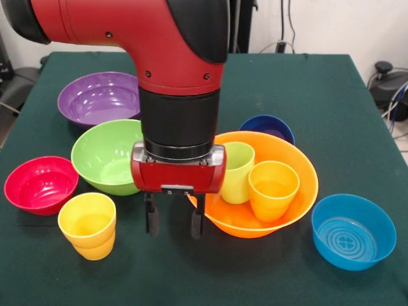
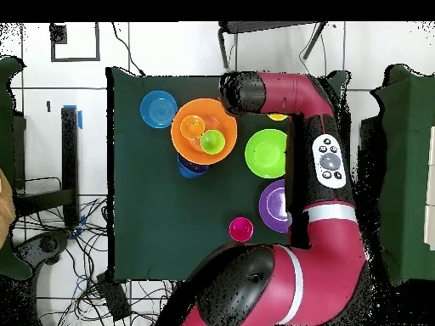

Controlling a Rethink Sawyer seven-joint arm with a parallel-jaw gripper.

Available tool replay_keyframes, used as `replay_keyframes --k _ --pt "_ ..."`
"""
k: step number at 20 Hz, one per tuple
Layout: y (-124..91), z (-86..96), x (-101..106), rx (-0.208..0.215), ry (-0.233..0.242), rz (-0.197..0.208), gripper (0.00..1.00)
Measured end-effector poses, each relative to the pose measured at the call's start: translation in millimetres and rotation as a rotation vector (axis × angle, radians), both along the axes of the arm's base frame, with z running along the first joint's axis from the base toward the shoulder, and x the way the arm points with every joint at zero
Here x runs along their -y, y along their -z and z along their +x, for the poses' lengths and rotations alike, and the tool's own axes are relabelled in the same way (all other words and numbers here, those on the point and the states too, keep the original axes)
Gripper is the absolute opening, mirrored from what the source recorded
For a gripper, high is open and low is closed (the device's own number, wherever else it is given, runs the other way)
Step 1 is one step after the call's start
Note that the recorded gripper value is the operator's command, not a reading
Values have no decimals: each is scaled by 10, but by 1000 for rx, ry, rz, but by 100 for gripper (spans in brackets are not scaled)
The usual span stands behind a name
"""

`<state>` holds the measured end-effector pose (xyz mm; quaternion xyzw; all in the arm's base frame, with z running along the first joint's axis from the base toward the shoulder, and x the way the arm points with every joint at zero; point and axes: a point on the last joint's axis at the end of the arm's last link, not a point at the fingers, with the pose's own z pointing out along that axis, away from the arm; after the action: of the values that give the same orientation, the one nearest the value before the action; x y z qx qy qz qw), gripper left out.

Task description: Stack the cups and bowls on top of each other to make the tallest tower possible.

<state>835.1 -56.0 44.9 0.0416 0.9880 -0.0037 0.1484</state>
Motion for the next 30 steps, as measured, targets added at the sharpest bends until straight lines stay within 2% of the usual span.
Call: replay_keyframes --k 5,17,30 --pt "21 -24 94 -5 11 1 100" --pt "174 -205 367 -42 39 10 100" --pt "219 -261 360 -55 36 15 100"
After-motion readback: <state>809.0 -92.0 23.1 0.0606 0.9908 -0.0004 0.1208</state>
